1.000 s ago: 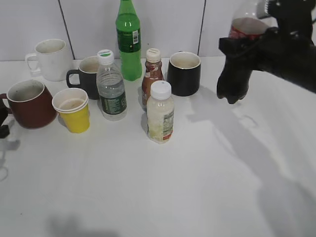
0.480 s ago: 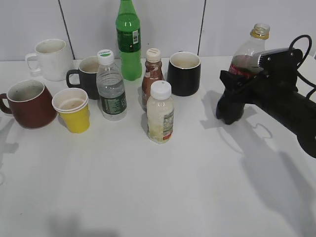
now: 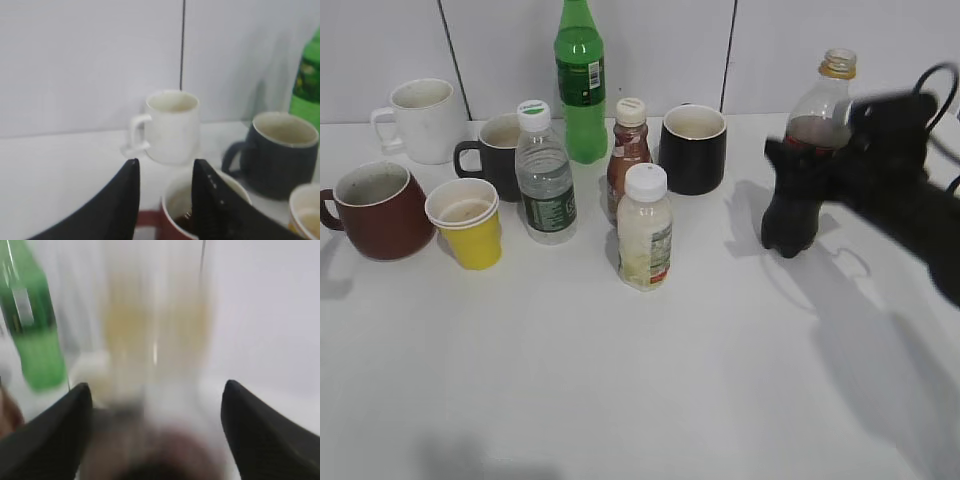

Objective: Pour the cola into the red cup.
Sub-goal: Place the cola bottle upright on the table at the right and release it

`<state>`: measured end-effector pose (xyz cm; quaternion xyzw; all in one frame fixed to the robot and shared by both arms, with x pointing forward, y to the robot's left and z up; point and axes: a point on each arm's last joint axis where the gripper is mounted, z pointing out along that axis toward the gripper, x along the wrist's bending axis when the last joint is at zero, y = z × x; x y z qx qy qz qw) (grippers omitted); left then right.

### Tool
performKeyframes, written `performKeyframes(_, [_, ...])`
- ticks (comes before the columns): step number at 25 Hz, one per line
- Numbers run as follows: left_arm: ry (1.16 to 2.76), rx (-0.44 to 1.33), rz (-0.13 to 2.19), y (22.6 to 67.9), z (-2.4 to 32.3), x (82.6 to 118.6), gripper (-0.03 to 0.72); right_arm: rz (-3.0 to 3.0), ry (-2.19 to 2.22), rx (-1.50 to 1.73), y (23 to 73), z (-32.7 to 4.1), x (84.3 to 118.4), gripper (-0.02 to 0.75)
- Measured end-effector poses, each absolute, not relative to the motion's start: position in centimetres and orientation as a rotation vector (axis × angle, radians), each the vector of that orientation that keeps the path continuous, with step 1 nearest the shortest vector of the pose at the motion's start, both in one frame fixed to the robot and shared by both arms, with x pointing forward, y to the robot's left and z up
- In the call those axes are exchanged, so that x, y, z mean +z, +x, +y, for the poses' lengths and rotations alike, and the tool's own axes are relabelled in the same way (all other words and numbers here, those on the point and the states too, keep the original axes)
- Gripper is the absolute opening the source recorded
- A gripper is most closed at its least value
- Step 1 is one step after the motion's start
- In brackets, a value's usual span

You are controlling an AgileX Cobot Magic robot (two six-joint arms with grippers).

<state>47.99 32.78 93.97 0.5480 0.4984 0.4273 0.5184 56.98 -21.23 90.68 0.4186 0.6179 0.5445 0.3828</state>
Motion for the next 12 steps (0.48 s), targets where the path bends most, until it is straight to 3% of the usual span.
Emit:
performKeyframes(6, [1.351,1.042,1.38,47.4,33.1,99.9,0.276,1.524,1.055,1.395,54.9,-21.9,100.8,0.6])
performKeyframes(9, [1.4,1.068,1.493,45.9,32.6,103.6,0.276,1.572,1.116,1.352,51.8,-22.6,105.8,0.6])
performKeyframes(12, [1.429,1.08,1.552,43.1,31.6,106.6,0.276,1.623,1.192,1.255,47.9,-23.4,108.6,0.599])
